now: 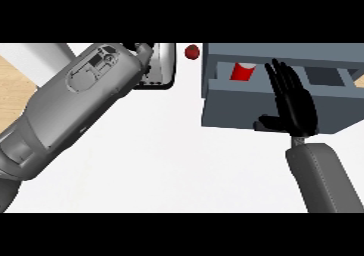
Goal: Pick up the can, place it into the drawer and close the drawer
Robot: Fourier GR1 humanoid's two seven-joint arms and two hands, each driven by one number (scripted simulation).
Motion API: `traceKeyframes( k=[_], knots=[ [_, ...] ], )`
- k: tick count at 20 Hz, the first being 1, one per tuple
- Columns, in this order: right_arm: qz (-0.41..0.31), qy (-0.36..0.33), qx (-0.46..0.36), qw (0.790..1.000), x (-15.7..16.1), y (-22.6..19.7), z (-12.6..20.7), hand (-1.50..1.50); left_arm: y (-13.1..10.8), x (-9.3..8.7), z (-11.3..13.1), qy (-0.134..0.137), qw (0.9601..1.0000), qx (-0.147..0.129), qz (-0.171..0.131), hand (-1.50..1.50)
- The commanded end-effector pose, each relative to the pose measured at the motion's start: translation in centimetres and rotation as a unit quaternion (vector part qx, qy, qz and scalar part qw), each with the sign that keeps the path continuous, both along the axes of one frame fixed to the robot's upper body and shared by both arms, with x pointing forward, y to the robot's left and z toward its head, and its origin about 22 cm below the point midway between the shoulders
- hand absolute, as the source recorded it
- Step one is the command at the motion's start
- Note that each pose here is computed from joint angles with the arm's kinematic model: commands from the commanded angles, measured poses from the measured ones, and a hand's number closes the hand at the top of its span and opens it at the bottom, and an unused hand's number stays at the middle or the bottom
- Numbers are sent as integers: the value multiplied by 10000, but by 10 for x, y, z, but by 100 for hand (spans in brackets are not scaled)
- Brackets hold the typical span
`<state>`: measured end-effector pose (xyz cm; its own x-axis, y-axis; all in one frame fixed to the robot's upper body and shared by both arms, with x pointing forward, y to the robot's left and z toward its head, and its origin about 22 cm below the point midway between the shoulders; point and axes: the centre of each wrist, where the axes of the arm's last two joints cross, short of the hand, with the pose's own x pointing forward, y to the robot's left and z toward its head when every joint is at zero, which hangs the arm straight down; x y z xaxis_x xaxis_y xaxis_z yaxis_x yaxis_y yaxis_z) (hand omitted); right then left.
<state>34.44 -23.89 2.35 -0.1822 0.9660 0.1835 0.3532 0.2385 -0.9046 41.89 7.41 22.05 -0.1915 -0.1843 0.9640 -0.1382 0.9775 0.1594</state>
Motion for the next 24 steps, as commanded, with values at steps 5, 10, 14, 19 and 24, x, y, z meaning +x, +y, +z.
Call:
traceKeyframes(
  k=[5, 10, 14, 19, 24],
  knots=[
    [-245, 107, 3, 9996, 28, 18, -28, -150, 26, -10, 6, 212, 9998, 30, -7, -150],
    [-528, -194, 37, 9984, 52, -3, -15, -150, 41, -21, -10, 158, 9999, 66, -13, -150],
    [-490, -235, 20, 9985, 76, 31, 8, -150, 59, -29, -26, 248, 9996, 122, -44, -150],
    [-546, -518, 1, 9972, 92, 39, 21, -150, 59, -38, -24, 230, 9997, 56, 21, -150],
    [-610, -488, -14, 9969, 104, 30, 40, -150, 66, -50, -37, 261, 9996, 81, -102, -150]
  ],
)
